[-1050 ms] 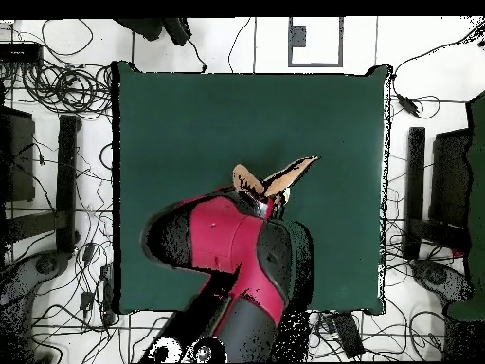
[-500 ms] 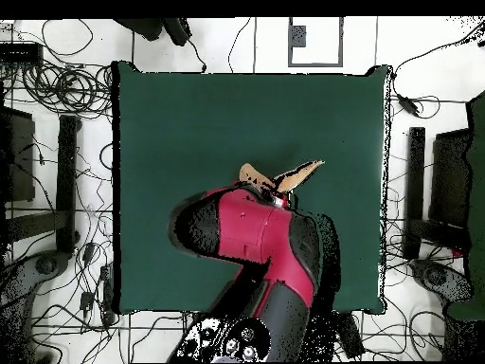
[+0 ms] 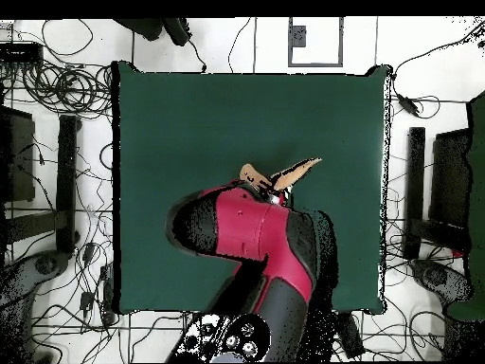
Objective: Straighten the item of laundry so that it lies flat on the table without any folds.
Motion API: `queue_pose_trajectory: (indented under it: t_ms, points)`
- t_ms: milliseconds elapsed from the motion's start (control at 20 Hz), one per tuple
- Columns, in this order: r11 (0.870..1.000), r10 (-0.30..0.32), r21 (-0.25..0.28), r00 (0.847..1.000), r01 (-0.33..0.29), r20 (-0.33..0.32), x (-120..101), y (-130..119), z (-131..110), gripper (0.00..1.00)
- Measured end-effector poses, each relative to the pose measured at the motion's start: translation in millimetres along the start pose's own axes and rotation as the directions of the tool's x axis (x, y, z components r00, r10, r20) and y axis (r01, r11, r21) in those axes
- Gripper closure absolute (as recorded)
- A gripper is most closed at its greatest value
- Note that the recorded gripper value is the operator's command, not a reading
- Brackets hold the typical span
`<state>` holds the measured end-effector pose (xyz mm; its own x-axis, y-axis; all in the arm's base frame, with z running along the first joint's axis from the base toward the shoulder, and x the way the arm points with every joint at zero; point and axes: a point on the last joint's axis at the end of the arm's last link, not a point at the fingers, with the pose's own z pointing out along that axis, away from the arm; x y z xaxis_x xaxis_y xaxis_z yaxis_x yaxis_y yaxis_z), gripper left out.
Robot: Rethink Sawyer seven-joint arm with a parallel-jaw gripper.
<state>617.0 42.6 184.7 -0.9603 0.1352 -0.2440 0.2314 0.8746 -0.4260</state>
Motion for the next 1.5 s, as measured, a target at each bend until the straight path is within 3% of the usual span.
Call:
queue_pose_trajectory:
  t_ms: [450, 900, 1200, 1500]
  points:
    - [1.000, 0.001, -0.023, 1.000, -0.001, 0.002, -3, 4, 1, 1.00]
    - [0.988, 0.114, -0.105, 0.993, -0.117, -0.035, -25, -24, 57, 1.00]
    - [0.977, 0.165, -0.147, 0.984, -0.155, 0.061, -44, -36, 88, 1.00]
    - [0.976, 0.167, -0.167, 0.975, -0.142, 0.148, -52, -27, 92, 1.00]
